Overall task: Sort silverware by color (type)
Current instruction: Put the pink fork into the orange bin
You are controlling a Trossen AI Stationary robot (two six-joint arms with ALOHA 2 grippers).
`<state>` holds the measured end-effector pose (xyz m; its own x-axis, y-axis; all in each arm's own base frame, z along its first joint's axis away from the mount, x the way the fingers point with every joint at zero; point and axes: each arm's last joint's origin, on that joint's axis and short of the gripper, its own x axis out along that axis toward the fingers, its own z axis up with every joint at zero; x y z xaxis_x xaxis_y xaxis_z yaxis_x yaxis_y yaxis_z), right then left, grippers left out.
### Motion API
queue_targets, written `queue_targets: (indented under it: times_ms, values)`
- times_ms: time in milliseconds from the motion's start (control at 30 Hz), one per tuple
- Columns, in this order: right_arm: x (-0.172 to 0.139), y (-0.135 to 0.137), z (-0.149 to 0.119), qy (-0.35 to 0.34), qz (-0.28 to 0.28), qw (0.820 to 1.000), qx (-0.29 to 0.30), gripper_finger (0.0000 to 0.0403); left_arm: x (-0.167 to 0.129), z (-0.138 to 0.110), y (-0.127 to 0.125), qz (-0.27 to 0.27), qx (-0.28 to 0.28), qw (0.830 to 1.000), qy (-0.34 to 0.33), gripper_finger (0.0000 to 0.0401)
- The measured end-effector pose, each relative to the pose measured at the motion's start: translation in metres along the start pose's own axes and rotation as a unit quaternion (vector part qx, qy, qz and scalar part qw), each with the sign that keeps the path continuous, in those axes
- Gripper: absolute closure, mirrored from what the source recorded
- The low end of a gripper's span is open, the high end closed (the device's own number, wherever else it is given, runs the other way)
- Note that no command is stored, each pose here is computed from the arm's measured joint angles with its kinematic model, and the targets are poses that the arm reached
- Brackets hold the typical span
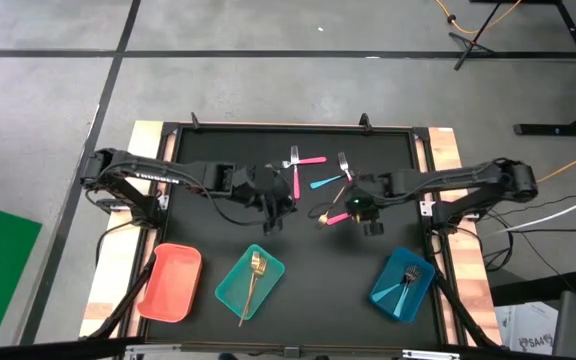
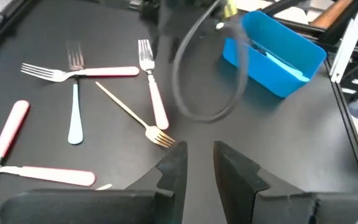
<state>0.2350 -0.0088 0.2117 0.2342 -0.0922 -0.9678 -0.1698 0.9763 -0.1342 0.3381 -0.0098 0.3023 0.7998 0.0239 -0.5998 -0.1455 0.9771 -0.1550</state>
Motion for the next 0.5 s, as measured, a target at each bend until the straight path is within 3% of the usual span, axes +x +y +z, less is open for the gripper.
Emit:
queue_targets:
  times_ms: [333, 500]
  values:
    - [0.036, 0.001, 0.006, 0.071, 0.019, 0.997, -0.039, 0.0304, -0.001, -0.006, -0.021, -0.025, 0.019, 0.999, 0.006, 0.0328]
    - [0.044, -0.008, 0.005, 0.084, 0.019, 0.996, -0.024, 0.0304, -0.003, -0.008, -0.031, -0.027, 0.028, 0.999, 0.006, 0.0328]
